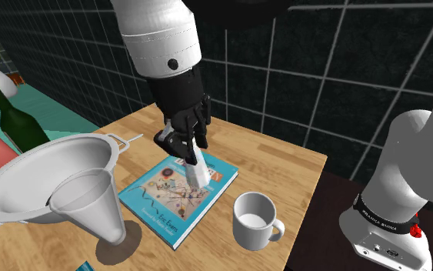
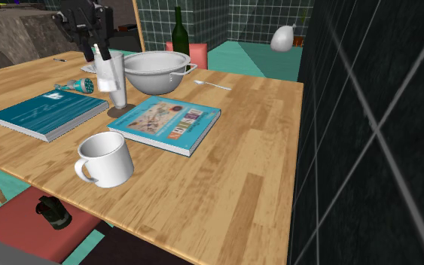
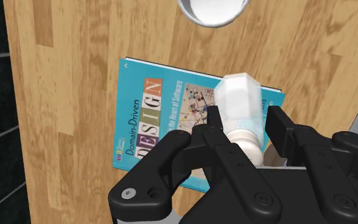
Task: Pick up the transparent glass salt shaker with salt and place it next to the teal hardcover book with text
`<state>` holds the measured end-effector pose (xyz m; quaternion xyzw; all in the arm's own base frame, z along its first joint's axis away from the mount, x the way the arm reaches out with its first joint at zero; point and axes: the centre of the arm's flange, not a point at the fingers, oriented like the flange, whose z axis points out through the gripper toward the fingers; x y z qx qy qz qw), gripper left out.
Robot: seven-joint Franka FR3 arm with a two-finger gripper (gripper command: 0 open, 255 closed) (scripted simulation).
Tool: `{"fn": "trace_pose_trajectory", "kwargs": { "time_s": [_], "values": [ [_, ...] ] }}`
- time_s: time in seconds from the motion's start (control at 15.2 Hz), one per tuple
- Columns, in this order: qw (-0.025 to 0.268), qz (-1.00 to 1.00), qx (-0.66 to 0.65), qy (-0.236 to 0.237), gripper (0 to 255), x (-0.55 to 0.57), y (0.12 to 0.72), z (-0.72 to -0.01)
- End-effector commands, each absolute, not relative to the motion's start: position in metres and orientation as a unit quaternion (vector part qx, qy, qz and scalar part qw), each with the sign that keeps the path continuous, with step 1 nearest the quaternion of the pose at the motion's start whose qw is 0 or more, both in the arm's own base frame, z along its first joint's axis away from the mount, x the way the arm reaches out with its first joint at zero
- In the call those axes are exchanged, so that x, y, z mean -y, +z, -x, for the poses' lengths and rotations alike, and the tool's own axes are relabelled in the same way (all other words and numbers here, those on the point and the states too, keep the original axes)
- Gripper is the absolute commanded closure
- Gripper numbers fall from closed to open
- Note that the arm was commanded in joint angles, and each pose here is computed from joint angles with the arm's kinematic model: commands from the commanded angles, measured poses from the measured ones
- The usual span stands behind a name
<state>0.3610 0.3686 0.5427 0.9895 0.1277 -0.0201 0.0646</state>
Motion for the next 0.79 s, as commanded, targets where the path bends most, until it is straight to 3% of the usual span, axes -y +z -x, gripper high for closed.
{"fn": "trace_pose_trajectory", "kwargs": {
  "time_s": [0.0, 0.73],
  "values": [
    [0.065, -0.99, -0.127, -0.02, 255, -0.391, 0.542, -0.347],
    [0.065, -0.99, -0.127, -0.02, 255, -0.514, 0.542, -0.27]
  ]
}}
